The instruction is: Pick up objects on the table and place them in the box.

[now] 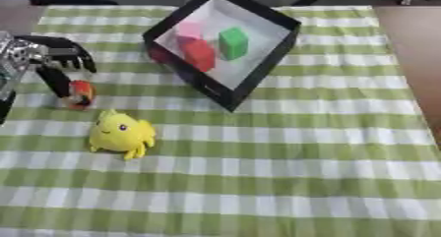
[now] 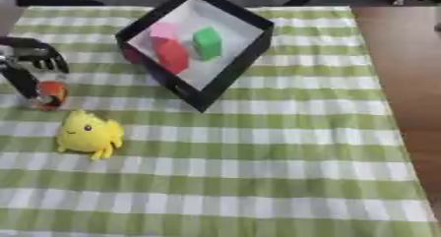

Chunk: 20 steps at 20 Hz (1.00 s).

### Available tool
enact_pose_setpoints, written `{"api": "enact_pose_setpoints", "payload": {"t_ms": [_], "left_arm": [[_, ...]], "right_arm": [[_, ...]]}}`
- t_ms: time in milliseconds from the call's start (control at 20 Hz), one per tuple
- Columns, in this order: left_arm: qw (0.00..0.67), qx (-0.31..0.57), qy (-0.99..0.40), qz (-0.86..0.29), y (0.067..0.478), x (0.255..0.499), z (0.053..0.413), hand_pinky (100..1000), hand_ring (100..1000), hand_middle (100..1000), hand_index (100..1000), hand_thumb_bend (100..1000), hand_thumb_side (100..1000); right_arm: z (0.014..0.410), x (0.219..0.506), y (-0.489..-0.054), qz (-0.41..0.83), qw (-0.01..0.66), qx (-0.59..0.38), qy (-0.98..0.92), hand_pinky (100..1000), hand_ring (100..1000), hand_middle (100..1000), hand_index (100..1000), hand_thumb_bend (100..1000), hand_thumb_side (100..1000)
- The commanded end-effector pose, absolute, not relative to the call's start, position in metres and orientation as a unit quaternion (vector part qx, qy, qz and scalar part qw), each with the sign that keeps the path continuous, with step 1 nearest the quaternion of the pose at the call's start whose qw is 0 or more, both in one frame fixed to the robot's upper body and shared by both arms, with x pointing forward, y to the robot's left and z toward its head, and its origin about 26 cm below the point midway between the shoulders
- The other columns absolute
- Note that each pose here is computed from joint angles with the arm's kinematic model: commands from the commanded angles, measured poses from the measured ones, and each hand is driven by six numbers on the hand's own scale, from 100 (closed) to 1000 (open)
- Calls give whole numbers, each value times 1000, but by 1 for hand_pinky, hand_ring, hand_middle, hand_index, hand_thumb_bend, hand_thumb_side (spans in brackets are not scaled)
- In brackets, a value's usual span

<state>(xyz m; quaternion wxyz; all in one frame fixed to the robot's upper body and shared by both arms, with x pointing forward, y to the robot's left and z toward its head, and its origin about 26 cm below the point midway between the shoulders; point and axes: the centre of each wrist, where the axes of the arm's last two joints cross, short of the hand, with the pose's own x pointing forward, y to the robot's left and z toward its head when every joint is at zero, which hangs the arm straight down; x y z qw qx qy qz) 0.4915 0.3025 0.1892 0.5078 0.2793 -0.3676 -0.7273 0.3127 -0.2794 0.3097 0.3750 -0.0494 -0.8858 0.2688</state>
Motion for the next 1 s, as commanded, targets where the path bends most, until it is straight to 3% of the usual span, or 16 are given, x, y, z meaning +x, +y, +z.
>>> {"api": "enact_pose_setpoints", "payload": {"t_ms": [50,350,1000], "left_arm": [[507,297,-349,-730,317,490,204,786,795,746,726,405,110],[496,287,-352,-740,314,488,211,759,753,709,616,200,100],[443,308,-474,-696,280,471,276,749,698,664,538,145,100]], "right_arm": [[318,310,-283,268,364,-58,-890,914,691,683,800,100,227],[317,311,-285,264,367,-60,-890,915,691,683,800,100,229],[317,311,-285,263,368,-59,-890,914,688,681,798,100,231]]}}
